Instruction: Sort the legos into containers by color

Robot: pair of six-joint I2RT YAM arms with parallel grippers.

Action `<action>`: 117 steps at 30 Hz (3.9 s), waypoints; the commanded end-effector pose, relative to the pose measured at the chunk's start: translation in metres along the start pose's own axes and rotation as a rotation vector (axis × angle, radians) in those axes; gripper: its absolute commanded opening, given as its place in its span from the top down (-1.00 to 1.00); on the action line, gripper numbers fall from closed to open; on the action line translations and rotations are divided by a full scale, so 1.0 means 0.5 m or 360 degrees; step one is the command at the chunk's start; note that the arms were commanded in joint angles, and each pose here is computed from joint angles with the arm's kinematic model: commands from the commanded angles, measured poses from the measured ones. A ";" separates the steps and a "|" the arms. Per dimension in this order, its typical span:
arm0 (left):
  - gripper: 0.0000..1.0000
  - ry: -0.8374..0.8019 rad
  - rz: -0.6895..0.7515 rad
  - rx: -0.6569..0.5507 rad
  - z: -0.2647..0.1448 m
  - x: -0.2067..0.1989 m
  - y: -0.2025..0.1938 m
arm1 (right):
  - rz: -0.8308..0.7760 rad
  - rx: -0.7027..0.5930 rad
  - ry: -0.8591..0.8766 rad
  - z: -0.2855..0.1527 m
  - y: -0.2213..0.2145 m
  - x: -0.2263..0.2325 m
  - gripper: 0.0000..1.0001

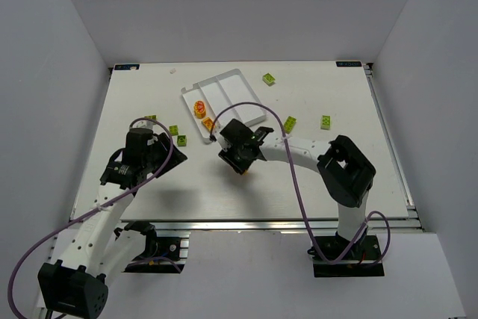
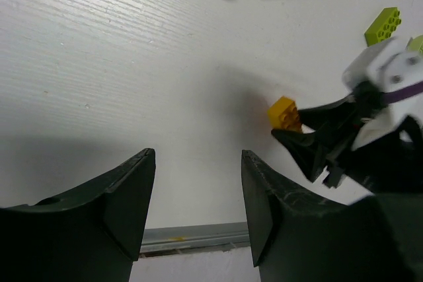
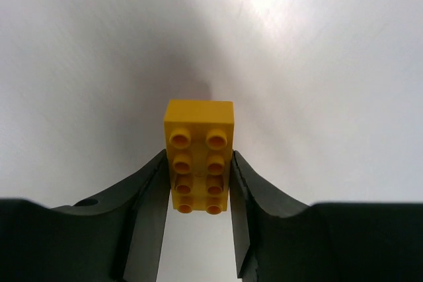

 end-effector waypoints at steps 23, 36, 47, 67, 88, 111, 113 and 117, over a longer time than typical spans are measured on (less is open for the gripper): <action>-0.33 0.0105 -0.0073 -0.0191 0.007 0.003 0.034 | -0.0173 -0.0902 -0.0138 0.099 0.421 -0.150 0.22; -0.26 0.0358 0.0081 -0.0110 0.137 0.013 0.080 | -0.0083 -0.1017 0.0261 -0.071 0.399 -0.204 0.34; -0.26 0.0607 0.0325 0.0053 0.296 0.008 0.154 | -0.0004 -0.1123 0.0765 -0.236 0.224 -0.351 -0.74; 0.56 0.0571 0.0588 0.0287 0.382 -0.001 0.182 | 0.0206 -0.1190 0.0644 -0.288 0.111 -0.446 -0.66; 0.81 -0.0647 0.0340 0.0058 0.434 -0.308 0.346 | 0.0392 -0.1011 0.0339 -0.274 0.051 -0.506 0.72; -0.37 -0.0187 0.0324 0.0213 0.533 -0.267 0.290 | 0.0974 -0.0543 -0.0013 -0.167 -0.030 -0.533 -0.12; -0.38 -0.0220 0.0330 0.0174 0.516 -0.281 0.304 | 0.1092 -0.0513 -0.0048 -0.157 -0.034 -0.534 -0.12; -0.36 -0.0276 0.0347 0.0041 0.449 -0.309 0.338 | 0.1248 -0.0445 -0.0124 -0.137 -0.030 -0.525 -0.39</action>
Point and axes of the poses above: each gripper's point midway between its finger pads, its own z axis out along the fingers, its own x axis along the line the jaws close on, y = z × x, the point moved 9 cm from there along -z, back along the fingers, and after that the axes turned 4 degrees about z, right-handed, at the moved point
